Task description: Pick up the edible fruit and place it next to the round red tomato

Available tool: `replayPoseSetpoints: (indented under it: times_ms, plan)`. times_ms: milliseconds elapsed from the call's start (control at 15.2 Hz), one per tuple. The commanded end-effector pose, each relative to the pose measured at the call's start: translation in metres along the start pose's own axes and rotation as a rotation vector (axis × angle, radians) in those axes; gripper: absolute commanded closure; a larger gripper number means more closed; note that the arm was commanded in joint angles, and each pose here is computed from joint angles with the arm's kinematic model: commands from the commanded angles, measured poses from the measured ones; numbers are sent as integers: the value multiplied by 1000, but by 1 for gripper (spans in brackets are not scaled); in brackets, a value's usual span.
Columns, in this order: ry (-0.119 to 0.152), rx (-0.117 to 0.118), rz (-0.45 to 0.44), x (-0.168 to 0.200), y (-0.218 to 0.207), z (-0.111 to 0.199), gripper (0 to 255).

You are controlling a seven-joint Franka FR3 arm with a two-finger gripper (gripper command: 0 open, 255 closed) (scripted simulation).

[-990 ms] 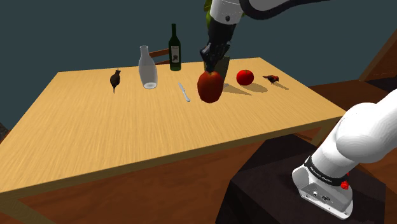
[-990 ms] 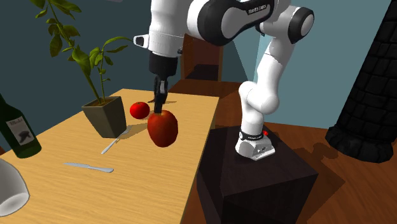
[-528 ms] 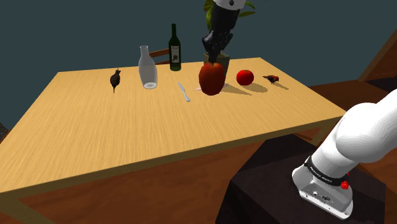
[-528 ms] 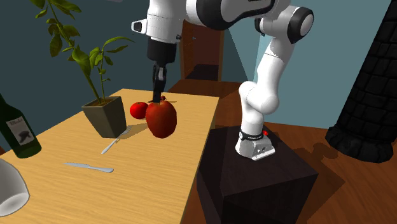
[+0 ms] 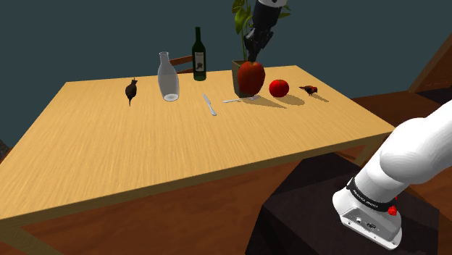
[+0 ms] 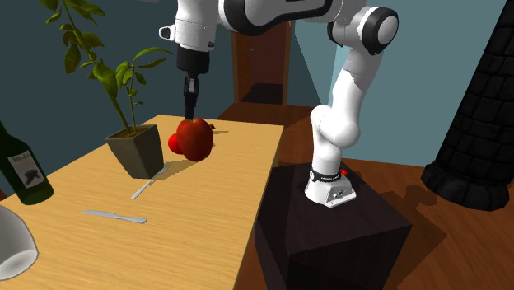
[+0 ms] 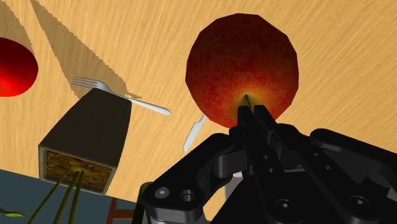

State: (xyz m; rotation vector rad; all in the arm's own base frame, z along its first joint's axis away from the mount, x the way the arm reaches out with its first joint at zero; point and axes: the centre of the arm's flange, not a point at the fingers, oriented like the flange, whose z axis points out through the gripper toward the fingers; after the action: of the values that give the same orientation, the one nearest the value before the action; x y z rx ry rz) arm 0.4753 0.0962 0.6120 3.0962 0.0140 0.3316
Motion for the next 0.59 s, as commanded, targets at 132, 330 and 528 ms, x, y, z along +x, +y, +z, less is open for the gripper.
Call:
replayPoseSetpoints:
  times_ms: [132,330,528]
  plan:
    - [1,0,-2,14,52,4,255]
    - [1,0,-2,25,90,8,255]
    - [1,0,-2,37,127,11,255]
